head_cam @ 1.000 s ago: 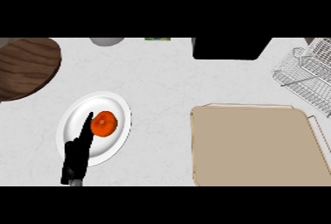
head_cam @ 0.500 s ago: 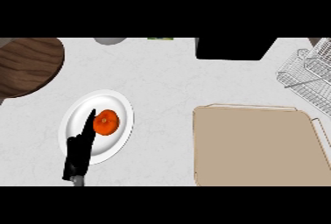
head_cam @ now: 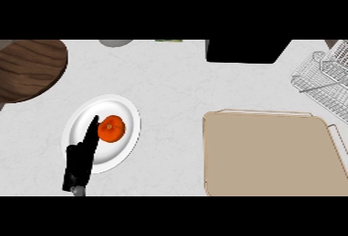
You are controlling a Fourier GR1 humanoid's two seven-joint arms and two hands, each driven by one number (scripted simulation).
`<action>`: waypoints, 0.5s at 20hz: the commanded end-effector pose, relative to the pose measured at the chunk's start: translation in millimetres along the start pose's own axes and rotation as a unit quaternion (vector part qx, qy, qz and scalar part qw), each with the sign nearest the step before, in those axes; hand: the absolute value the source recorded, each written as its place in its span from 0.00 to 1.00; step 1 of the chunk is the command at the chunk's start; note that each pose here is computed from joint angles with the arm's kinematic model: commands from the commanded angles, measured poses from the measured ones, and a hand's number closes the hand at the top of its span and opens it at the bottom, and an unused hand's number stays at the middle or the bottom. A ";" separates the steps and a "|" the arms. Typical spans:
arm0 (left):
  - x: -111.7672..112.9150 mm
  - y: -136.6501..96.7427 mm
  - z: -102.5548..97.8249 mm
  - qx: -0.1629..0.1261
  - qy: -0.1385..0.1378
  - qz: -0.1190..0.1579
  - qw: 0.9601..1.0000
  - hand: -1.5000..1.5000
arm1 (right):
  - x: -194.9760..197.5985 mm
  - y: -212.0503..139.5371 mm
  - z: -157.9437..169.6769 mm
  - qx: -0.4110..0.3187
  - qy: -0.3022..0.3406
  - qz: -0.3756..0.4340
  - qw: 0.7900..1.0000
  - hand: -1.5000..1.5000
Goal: Pick the bell pepper from the tray and place it in the tiered basket
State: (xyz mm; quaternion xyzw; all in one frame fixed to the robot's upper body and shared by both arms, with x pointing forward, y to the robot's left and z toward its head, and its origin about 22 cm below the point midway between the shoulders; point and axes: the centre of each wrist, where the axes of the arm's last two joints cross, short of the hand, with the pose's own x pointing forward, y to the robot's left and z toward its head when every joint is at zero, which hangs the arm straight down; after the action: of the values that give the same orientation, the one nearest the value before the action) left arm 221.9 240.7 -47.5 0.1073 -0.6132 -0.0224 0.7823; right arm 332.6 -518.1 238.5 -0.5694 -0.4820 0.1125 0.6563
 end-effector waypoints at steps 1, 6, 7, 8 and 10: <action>-4.3 3.8 -0.1 0.000 -0.004 -0.002 1.000 0.50 | -3.8 34.0 -6.1 0.006 0.015 -0.004 1.000 1.00; -13.4 -10.1 -3.5 0.001 0.004 0.005 1.000 0.50 | -10.1 29.7 -11.3 0.023 0.036 -0.086 0.995 1.00; -0.5 -17.2 10.9 -0.004 0.001 0.002 1.000 0.50 | -7.6 57.3 -7.1 0.038 0.049 -0.133 0.989 1.00; -20.0 -1.0 17.0 -0.001 0.004 0.001 1.000 0.50 | -16.0 37.5 -10.1 0.048 0.054 -0.165 0.984 0.00; 2.2 -27.5 6.3 0.000 0.007 0.007 1.000 0.50 | -12.2 63.0 -7.0 0.065 0.048 -0.198 0.977 0.00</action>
State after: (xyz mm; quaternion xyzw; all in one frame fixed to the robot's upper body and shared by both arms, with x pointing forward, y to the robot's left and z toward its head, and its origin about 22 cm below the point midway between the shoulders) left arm 218.3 233.4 -51.1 0.1066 -0.6160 -0.0209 0.7802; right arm 349.4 -518.6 199.0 -0.4901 -0.5150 0.0275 0.7028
